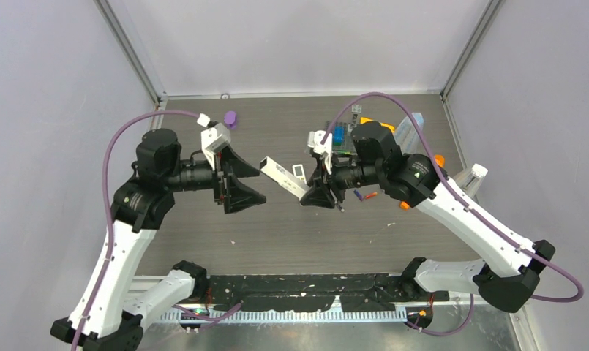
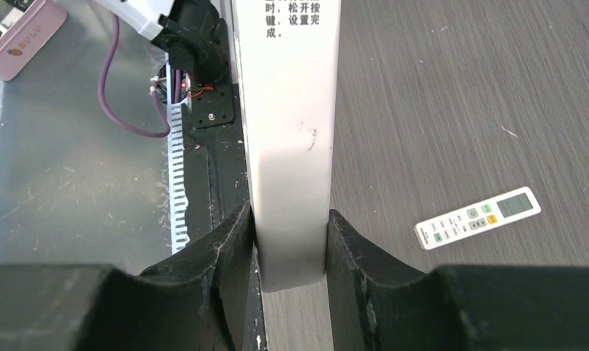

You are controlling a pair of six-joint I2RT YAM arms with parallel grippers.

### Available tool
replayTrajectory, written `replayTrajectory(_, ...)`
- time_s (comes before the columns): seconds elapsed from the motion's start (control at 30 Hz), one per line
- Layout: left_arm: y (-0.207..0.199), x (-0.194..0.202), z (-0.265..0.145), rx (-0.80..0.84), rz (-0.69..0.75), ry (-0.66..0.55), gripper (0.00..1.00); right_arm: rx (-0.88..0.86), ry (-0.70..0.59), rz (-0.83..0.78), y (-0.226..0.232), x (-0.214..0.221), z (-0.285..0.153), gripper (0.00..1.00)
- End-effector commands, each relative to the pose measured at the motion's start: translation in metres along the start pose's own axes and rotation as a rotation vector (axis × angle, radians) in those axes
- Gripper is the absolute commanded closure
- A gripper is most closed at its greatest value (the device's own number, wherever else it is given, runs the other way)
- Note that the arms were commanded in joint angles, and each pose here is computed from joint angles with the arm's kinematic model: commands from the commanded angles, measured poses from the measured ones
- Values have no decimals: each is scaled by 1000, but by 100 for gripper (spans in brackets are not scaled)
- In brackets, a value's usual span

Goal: Load the batteries into the remote control

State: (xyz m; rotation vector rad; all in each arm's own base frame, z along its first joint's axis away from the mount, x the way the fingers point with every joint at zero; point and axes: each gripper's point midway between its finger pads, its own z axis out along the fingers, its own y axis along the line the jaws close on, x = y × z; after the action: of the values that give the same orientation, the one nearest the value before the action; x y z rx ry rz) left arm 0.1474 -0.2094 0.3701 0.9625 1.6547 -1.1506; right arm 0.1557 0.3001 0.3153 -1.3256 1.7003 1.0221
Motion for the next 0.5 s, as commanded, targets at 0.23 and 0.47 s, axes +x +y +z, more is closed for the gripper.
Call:
replayTrajectory(0.23,-28,-22,10,257,-134,-58,30,16,-92,-148,9,-40,4,86)
replayTrajectory(0.47,-23,-20,14,252,-168,-53,40,3,-73,-154,10,-39,9,86)
